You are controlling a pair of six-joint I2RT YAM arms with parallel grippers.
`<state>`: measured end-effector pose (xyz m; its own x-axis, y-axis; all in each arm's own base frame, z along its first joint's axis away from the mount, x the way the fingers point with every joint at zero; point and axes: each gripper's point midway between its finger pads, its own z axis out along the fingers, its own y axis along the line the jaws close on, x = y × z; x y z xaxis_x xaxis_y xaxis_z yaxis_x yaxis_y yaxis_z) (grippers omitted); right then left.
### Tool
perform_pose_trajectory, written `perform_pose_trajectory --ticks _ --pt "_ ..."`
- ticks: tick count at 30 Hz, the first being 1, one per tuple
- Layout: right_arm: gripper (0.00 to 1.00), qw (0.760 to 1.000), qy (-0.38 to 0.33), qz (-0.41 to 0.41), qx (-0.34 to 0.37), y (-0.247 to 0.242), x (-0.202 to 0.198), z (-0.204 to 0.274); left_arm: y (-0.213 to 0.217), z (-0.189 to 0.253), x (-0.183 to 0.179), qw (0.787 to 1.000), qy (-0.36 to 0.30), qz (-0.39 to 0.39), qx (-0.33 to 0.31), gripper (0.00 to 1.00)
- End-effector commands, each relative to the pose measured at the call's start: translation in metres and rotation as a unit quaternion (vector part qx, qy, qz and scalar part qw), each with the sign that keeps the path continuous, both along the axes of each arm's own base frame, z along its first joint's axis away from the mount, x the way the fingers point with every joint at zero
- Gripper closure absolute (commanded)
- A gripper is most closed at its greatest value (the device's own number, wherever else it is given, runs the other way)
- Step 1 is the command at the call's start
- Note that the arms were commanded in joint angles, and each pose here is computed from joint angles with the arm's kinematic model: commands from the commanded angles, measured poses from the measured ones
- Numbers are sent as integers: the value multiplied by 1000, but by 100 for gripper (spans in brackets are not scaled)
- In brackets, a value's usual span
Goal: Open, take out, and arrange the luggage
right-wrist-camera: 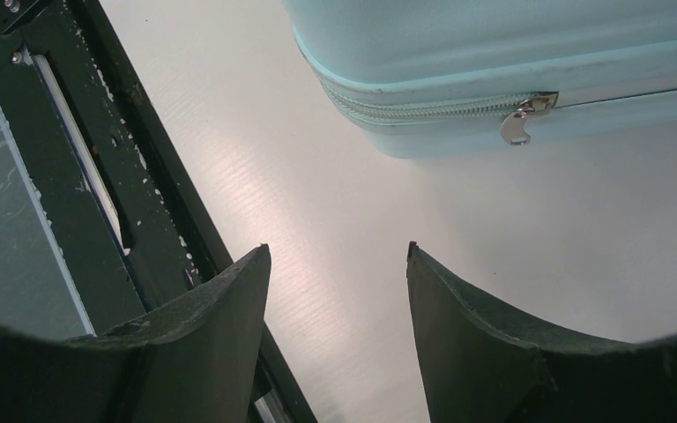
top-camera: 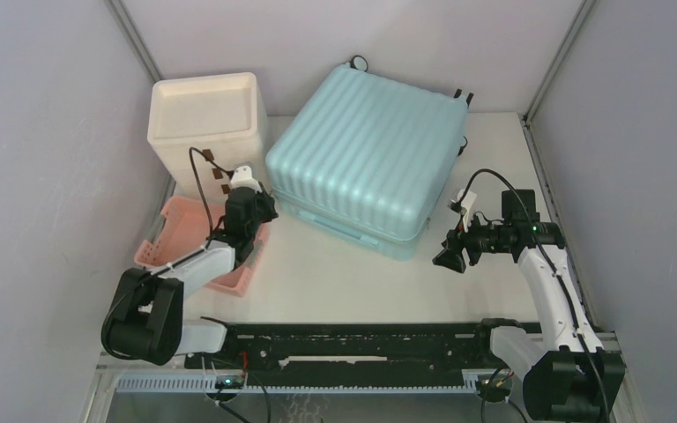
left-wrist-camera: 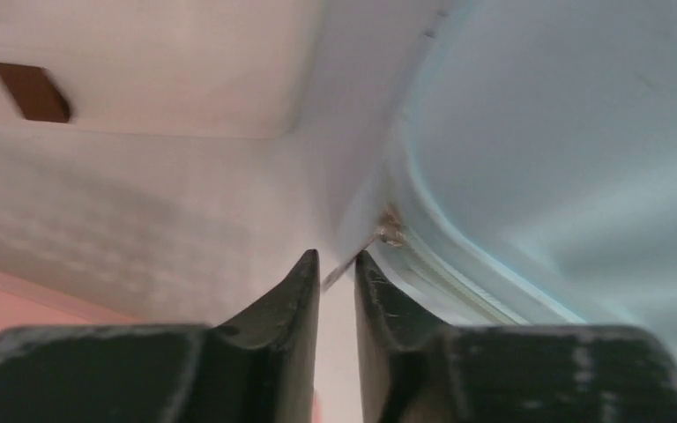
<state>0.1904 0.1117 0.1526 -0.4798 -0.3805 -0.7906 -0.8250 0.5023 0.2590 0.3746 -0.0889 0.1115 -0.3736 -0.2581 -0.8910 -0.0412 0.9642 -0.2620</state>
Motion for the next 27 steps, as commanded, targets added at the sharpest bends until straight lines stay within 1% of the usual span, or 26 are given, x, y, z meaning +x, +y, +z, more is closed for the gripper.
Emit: perform_pose_trajectory --ticks 1,3,4,6,9,11,14,16,19,22,23,26,27 --pt "34 1000 -30 7 -4 1 8 12 33 26 14 998 -5 68 8 64" --pt "34 999 -33 8 -5 0 7 13 36 36 4 998 -1 70 6 50" --pt "34 999 -34 8 -5 0 7 13 35 42 -5 998 -4 63 -1 45" --pt "34 999 -38 8 -6 0 7 14 26 49 -25 999 -11 36 -29 41" --pt "34 999 -44 10 -6 0 6 16 2 59 -61 996 -20 -34 -80 41" --pt "34 999 -48 13 -5 1 5 17 -25 60 -87 987 -28 -110 -110 41" --pt "34 998 -58 28 3 5 0 21 -54 64 -116 976 -51 -177 -120 40" --pt "34 996 -74 51 16 10 -8 27 -65 67 -128 969 -63 -201 -129 40" --pt "34 988 -110 101 42 23 -24 37 -64 74 -135 967 -69 -195 -147 40" --pt "32 975 -139 160 66 40 -42 45 -56 93 -141 968 -93 -195 -129 39" --pt "31 969 -145 186 67 47 -50 47 -55 104 -143 966 -107 -198 -125 37" --pt "21 954 -194 228 20 62 -52 52 -41 122 -151 971 -118 -184 -98 17" --pt "18 948 -209 240 6 69 -52 56 -35 125 -153 974 -116 -174 -91 14"
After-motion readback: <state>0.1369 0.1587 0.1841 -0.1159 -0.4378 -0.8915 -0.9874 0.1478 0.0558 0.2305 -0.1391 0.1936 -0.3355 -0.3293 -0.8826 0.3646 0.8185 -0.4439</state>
